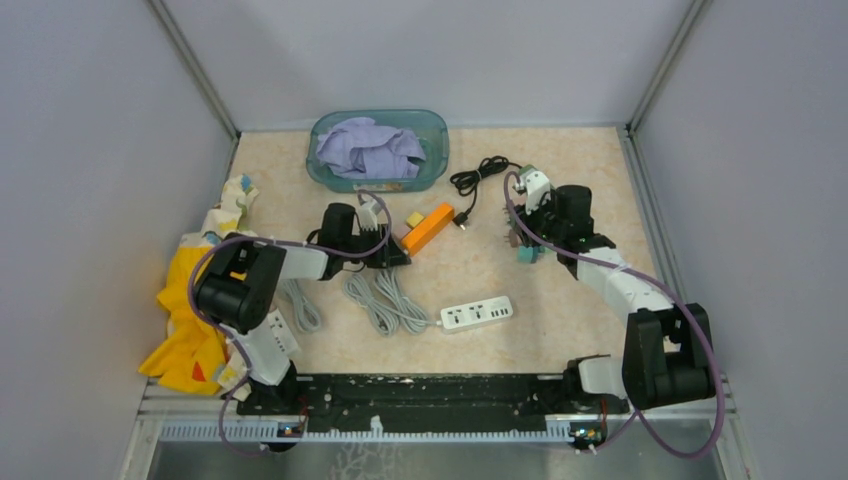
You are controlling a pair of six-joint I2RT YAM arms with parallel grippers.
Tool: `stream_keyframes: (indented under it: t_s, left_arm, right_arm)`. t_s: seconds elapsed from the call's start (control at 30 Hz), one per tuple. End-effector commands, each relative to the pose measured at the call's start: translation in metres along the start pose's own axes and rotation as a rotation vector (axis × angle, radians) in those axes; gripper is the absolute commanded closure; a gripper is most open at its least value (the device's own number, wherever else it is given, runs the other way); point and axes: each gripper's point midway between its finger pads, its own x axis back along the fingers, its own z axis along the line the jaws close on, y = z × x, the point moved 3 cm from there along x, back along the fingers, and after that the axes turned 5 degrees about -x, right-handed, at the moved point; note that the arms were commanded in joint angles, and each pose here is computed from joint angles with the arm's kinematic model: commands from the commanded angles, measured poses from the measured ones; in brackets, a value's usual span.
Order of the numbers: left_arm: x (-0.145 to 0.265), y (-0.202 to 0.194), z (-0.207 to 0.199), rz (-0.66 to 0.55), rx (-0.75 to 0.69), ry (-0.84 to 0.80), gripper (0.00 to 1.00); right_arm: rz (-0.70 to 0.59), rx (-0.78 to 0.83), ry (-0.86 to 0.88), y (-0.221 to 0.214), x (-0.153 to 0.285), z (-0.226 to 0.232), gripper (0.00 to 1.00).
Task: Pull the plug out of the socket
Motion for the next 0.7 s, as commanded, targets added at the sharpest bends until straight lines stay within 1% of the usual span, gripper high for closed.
stream_keyframes:
  t_s: [0.0,0.07,0.13,0.37,0.47,0.5,0.67]
  left_arm:
    - [-0.004,-0.007,0.005,0.048,0.005,-0.007,0.58]
    - [-0.006,-0.01,0.005,0.059,0.013,-0.024,0.61]
    - [-0.008,-0.012,0.004,0.067,0.021,-0.041,0.69]
    - [-0.013,-0.024,0.009,0.105,0.049,-0.05,0.83]
    - [-0.014,-0.031,0.014,0.124,0.056,-0.037,0.98]
    - [-0.014,-0.033,0.014,0.131,0.058,-0.035,1.0]
    - [-0.013,-0.034,0.017,0.137,0.032,-0.019,1.0]
  right_arm:
    - [-0.108,0.04,-0.017,0.037,0.01,-0.007,0.63]
    - [-0.11,0.041,-0.018,0.038,0.01,-0.007,0.63]
    - [-0.111,0.04,-0.02,0.038,0.011,-0.007,0.63]
    - [-0.111,0.039,-0.021,0.038,0.011,-0.007,0.63]
    - [-0.111,0.039,-0.022,0.038,0.011,-0.007,0.63]
    - [-0.112,0.039,-0.022,0.038,0.011,-0.007,0.63]
    - [-0.113,0.04,-0.022,0.038,0.011,-0.007,0.63]
